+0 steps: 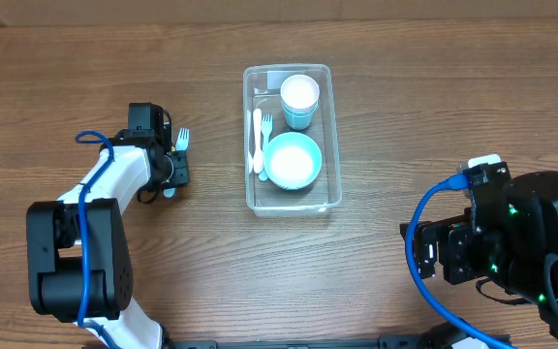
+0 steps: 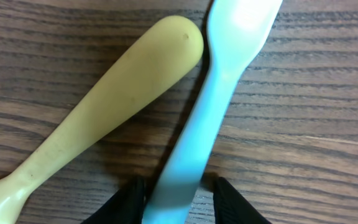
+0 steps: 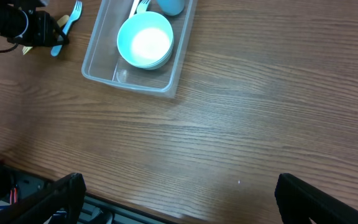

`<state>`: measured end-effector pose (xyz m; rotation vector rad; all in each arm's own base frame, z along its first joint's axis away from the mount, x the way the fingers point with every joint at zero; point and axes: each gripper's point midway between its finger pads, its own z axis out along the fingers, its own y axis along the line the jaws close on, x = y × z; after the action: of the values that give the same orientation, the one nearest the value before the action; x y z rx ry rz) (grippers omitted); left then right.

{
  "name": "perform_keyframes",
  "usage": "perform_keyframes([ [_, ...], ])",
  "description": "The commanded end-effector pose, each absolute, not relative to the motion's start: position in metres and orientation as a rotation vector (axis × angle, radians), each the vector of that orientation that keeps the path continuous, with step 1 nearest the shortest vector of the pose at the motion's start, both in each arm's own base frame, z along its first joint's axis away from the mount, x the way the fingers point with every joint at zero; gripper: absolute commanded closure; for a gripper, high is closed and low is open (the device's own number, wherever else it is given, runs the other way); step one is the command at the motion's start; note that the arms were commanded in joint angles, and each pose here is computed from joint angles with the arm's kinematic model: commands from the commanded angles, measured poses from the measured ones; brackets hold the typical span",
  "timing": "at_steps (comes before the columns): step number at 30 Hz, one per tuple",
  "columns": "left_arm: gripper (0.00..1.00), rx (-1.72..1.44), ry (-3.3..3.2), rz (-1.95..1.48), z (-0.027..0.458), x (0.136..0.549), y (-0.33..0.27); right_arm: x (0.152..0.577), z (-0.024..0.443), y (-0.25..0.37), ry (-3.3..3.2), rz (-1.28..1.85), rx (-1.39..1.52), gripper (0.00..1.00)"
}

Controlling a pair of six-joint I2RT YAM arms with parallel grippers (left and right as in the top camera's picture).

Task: Pack container

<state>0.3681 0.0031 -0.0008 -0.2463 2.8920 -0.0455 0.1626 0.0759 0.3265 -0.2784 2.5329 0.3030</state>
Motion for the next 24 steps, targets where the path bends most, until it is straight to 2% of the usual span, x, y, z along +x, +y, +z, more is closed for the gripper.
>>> perform_keyframes([
  [1,0.71,-0.256,2.957,-0.041,-0.019,0.356,0.003,0.162,0.331,0.077,2.510,0.313,-0.283,0.00],
  [7,0.96,-0.258,2.957,-0.048,-0.019,0.356,0.002,0.162,0.331,0.077,2.510,0.313,-0.283,0.00],
  [11,0.96,-0.237,2.951,-0.093,-0.015,0.359,-0.011,0.162,0.331,0.077,2.510,0.313,-0.283,0.00],
  [15,0.96,-0.226,2.887,-0.109,0.014,0.377,-0.022,0.162,0.331,0.077,2.510,0.313,-0.283,0.00],
  [22,0.96,-0.178,2.645,-0.159,0.122,0.408,-0.057,0.162,0.331,0.077,2.510,0.313,-0.284,0.00],
  [24,0.96,-0.097,2.549,-0.241,0.167,0.410,-0.092,0.162,0.331,0.077,2.510,0.313,-0.283,0.00],
])
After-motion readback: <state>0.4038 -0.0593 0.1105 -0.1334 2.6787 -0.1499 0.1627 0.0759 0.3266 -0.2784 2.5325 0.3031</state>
